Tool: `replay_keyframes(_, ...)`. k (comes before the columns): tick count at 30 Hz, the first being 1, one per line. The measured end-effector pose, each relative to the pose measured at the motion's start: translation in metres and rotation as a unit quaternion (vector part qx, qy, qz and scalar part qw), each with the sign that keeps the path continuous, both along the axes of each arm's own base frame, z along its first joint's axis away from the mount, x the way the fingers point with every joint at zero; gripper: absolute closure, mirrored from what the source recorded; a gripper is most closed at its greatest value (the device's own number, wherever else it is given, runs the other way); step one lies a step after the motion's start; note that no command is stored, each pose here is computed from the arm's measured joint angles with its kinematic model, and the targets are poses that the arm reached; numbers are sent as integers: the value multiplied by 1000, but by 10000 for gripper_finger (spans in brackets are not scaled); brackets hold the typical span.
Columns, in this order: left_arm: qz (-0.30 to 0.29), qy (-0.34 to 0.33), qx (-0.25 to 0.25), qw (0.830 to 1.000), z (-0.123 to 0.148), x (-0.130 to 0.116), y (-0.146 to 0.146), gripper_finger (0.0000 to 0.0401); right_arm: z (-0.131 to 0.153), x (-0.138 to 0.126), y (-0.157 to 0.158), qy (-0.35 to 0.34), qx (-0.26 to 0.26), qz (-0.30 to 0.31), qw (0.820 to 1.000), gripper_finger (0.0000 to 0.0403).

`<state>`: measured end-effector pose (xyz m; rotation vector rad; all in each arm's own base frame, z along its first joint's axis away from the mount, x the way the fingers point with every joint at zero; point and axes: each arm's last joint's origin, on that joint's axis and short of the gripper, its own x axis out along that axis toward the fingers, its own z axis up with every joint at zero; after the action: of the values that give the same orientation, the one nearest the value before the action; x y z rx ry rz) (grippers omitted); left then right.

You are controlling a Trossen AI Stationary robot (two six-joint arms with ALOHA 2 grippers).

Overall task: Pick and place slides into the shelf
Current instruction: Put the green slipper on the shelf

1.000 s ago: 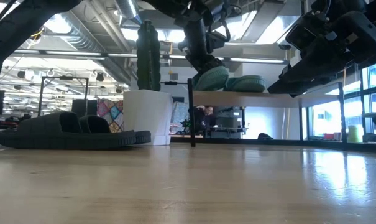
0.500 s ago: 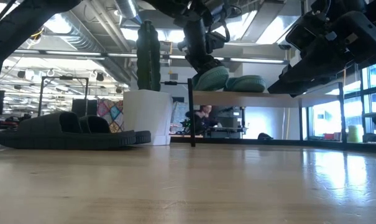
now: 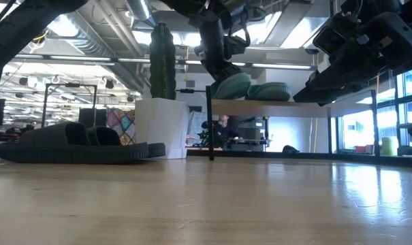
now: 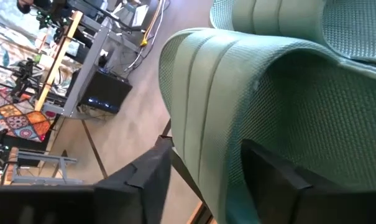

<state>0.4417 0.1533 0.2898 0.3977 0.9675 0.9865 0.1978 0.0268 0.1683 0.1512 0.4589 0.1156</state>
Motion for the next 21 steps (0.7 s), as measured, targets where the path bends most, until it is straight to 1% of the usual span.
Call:
replay_keyframes(3,5,3,8,1000,0,0,-1,181,0,0,0,0,-1,0,1000,171)
replay_keyframes(5,5,8,14,1000,1,1,-3,170,0,0,0,0,-1,0,1000,171)
replay_keyframes(9,1,13,24,1000,4,1,-12,167,0,0,0,0,-1,1,1000,171)
replay_keyframes(14,-3,23,47,999,17,-2,-27,166,0,0,0,0,-2,1,1000,171)
replay_keyframes(16,-5,16,52,999,22,-3,-32,166,0,0,0,0,-1,1,1000,171)
replay_keyframes(18,-6,7,44,999,31,-9,-40,166,0,0,0,0,-1,1,1000,171)
replay_keyframes(19,-11,-11,38,999,36,-9,-45,166,0,0,0,0,-1,0,1000,171)
replay_keyframes(21,-36,-18,3,999,43,-16,-56,166,0,0,0,0,0,0,1000,171)
